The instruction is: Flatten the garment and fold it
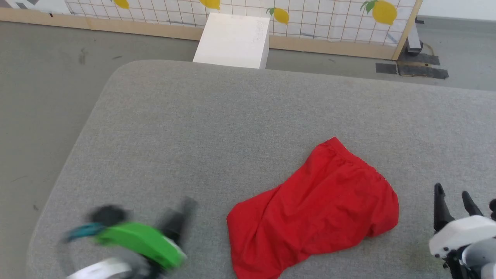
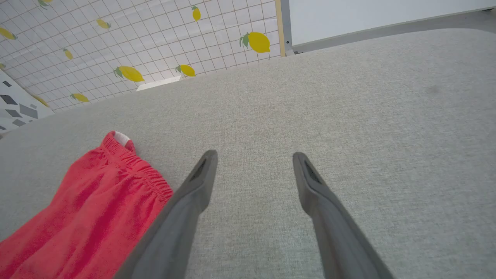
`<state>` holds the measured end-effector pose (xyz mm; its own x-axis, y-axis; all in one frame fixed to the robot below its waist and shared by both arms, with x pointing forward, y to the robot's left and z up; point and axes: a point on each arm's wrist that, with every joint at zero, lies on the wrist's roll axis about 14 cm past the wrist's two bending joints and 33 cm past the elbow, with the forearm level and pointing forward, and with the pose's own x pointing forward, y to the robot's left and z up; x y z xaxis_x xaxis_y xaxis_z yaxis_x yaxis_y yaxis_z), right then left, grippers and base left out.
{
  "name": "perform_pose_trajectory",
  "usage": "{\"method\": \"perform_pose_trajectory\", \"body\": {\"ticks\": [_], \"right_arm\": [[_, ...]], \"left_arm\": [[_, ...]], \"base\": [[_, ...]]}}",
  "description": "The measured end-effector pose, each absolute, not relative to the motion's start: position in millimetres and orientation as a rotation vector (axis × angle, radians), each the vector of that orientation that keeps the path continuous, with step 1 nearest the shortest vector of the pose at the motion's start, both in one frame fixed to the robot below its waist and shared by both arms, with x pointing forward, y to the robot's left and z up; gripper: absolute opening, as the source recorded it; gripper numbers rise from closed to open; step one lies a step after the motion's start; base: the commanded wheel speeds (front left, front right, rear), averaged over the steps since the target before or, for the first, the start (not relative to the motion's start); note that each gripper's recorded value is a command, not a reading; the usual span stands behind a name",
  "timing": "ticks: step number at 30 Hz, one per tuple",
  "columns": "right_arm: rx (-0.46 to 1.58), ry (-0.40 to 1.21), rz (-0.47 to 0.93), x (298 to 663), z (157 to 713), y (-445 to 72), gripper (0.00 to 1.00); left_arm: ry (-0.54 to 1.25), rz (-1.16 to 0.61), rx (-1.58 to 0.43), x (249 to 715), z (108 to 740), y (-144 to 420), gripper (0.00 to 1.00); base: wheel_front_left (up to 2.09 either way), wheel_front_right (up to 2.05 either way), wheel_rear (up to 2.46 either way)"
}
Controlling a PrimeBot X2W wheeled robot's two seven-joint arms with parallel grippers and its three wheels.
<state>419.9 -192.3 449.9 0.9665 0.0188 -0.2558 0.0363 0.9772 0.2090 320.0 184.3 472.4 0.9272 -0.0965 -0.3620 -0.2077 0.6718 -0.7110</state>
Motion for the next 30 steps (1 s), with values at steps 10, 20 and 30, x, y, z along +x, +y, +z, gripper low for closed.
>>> {"method": "perform_pose_trajectory", "body": {"ticks": [10,20,30], "right_arm": [[0.148,0.459,0.211,446,453,-123,1.0],[-0.139,0.893,0.349,425,409,-106,1.0],[-0.031,0.785,0.316,428,432,-121,0.0]], "left_arm": [[-0.03,0.214,-0.352,343,511,243,1.0],[-0.019,0.216,-0.345,354,496,234,1.0],[-0.026,0.209,-0.358,358,495,232,1.0]], "base": [[0.0,0.0,0.0],[0.0,0.0,0.0],[0.0,0.0,0.0]]}}
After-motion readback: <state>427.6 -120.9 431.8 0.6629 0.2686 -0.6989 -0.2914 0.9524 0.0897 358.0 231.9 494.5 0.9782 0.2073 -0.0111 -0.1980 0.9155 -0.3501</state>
